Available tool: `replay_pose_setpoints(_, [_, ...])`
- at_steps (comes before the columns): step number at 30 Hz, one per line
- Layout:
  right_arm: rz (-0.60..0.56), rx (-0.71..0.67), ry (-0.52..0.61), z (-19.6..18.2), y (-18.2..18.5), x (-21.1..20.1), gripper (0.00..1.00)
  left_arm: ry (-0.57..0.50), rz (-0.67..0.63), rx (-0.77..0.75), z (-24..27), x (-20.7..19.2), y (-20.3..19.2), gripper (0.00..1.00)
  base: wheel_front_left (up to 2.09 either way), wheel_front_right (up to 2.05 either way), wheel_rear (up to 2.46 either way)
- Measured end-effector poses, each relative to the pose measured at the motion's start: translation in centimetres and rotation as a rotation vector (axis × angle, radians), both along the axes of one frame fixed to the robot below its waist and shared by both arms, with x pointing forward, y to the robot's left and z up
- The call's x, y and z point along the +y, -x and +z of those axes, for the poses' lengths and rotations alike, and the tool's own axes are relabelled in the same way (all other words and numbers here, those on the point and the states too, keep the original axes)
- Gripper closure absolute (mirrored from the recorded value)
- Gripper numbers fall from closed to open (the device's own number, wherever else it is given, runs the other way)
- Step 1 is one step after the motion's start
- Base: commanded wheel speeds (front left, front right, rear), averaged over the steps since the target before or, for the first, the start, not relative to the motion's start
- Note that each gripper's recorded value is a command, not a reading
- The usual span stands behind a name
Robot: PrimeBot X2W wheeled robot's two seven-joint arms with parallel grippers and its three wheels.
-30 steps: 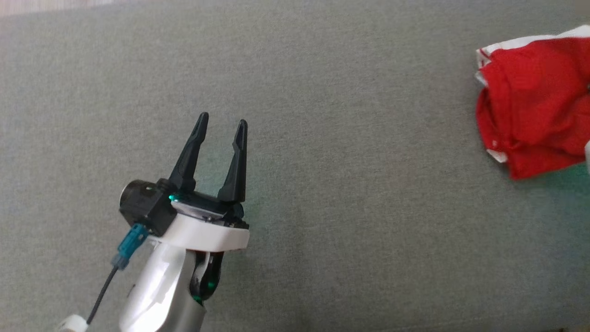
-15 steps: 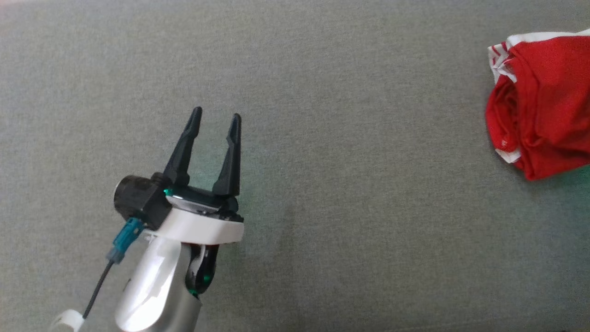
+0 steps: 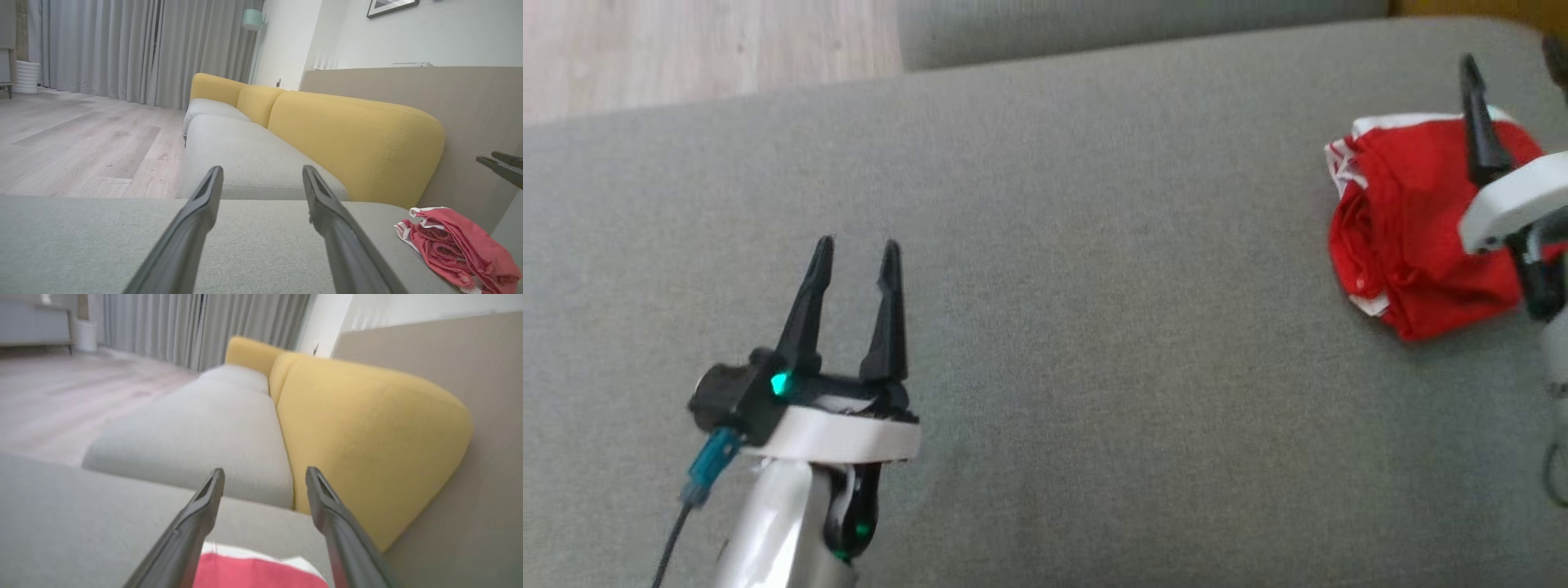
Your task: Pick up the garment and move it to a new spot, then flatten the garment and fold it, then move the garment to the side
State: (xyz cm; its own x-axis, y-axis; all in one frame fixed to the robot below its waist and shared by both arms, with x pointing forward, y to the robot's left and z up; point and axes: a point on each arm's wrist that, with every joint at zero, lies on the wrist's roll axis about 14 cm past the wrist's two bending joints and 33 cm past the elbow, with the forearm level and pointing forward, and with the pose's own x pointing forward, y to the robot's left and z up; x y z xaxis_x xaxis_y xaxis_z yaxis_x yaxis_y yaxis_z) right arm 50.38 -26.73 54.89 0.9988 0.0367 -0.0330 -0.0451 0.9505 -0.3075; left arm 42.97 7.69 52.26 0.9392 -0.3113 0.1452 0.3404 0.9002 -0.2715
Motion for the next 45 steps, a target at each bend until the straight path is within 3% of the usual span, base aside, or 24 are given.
replay_pose_setpoints(3, [0.03,-0.084,-0.079,1.8,0.9,2.2,0.0,0.041,0.033,-0.015,1.0,1.1,0.8,0.0,0.0,0.0,0.0])
replay_pose_setpoints(8, [0.082,-0.103,-0.197,0.8,3.2,6.3,0.0,0.05,0.062,-0.029,1.6,2.1,2.0,0.0,0.0,0.0,0.0])
replay_pose_setpoints(12, [0.096,-0.112,-0.299,-0.4,5.7,9.2,0.0,0.029,0.078,-0.018,1.1,2.8,3.4,0.0,0.0,0.0,0.0])
replay_pose_setpoints(20, [0.069,-0.017,-0.417,-5.4,10.5,10.4,0.0,0.017,0.11,0.051,-1.2,3.8,5.2,0.0,0.0,0.0,0.0])
replay_pose_setpoints(45, [0.095,-0.021,-0.441,-5.3,11.6,11.3,0.0,0.024,0.179,0.053,-1.1,5.6,5.0,0.0,0.0,0.0,0.0])
